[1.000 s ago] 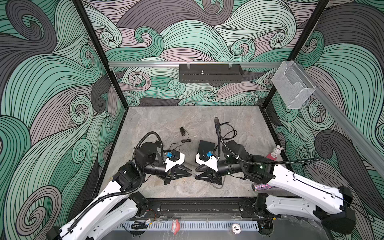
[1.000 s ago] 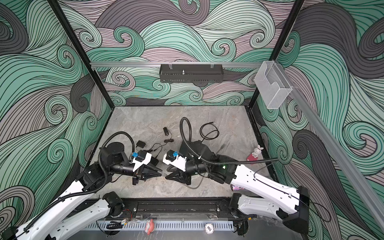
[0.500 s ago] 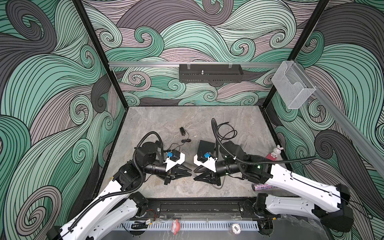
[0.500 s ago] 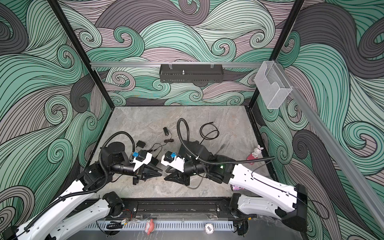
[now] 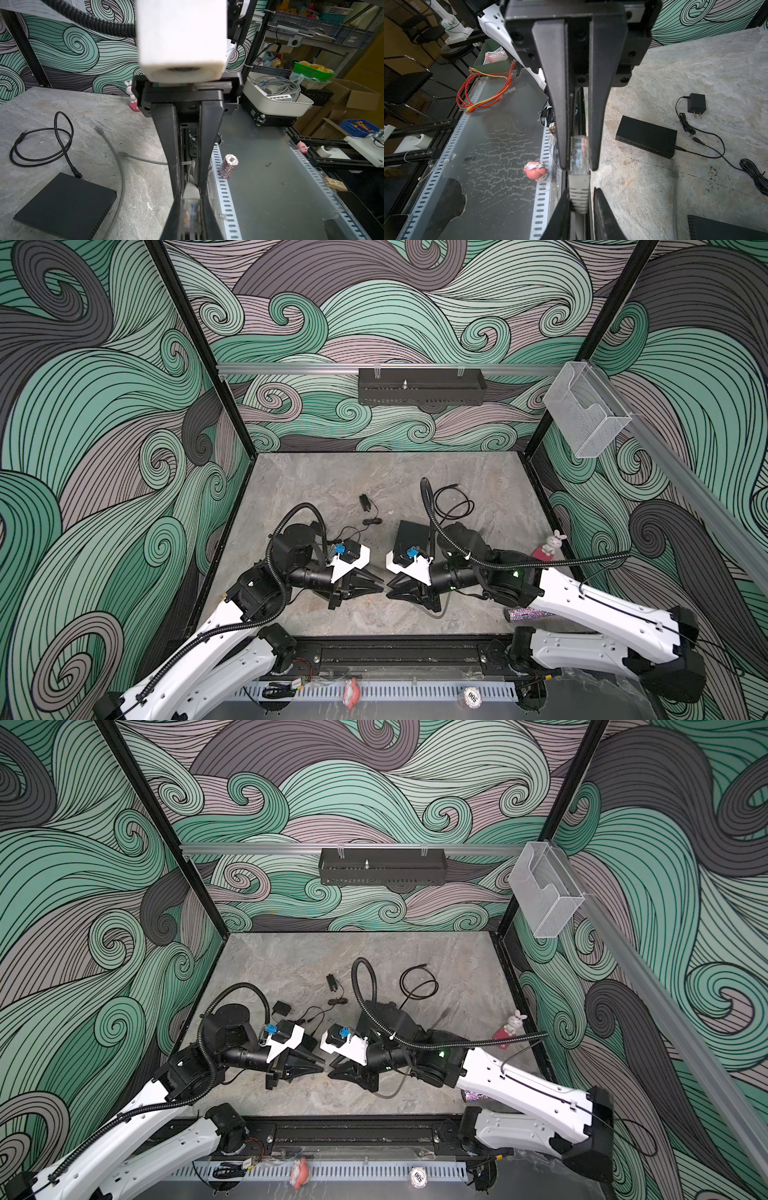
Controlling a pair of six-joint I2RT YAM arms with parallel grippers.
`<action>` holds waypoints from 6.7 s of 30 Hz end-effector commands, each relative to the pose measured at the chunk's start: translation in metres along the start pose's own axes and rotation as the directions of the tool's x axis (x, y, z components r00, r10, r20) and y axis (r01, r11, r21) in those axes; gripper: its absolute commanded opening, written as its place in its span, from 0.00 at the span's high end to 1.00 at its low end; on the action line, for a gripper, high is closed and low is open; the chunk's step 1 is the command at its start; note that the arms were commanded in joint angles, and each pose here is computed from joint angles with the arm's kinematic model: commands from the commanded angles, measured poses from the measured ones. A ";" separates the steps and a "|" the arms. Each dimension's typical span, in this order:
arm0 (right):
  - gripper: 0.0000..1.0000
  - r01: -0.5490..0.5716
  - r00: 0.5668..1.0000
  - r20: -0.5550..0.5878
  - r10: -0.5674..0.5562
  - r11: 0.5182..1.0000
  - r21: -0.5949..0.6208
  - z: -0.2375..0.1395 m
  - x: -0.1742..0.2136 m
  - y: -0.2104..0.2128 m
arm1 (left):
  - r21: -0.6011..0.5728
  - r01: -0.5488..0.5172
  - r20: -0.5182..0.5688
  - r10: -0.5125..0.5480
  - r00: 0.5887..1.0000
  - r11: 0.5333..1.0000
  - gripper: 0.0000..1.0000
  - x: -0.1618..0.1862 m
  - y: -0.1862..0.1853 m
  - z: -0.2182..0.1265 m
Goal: Insert the plug into the switch port
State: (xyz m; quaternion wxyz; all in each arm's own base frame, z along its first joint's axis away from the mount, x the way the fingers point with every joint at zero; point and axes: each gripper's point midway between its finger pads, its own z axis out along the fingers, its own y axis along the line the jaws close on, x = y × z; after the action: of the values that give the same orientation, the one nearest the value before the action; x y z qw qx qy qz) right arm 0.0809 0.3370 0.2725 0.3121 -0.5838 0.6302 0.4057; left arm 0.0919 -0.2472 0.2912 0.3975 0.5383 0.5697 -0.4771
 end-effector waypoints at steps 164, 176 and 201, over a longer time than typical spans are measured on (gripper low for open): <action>1.00 -0.087 0.822 -0.513 0.248 0.944 0.317 0.170 0.163 -0.121 | -0.563 0.806 0.424 -0.901 0.091 -0.183 0.76 0.299 0.122 -0.048; 1.00 -0.115 0.856 -0.450 0.255 0.942 0.315 0.170 0.144 -0.118 | -0.525 0.845 0.404 -0.903 0.144 -0.100 0.49 0.285 0.121 -0.043; 1.00 -0.111 0.847 -0.435 0.306 0.902 0.418 0.165 0.145 -0.134 | -0.516 0.850 0.386 -0.914 0.123 -0.104 0.71 0.289 0.118 -0.038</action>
State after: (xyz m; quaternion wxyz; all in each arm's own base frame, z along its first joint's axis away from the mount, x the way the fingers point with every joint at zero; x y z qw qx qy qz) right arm 0.1590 0.3834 0.0183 0.1239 -0.5417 0.8221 0.1239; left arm 0.2147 -0.1378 0.0246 0.1897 -0.1293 0.9080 -0.3505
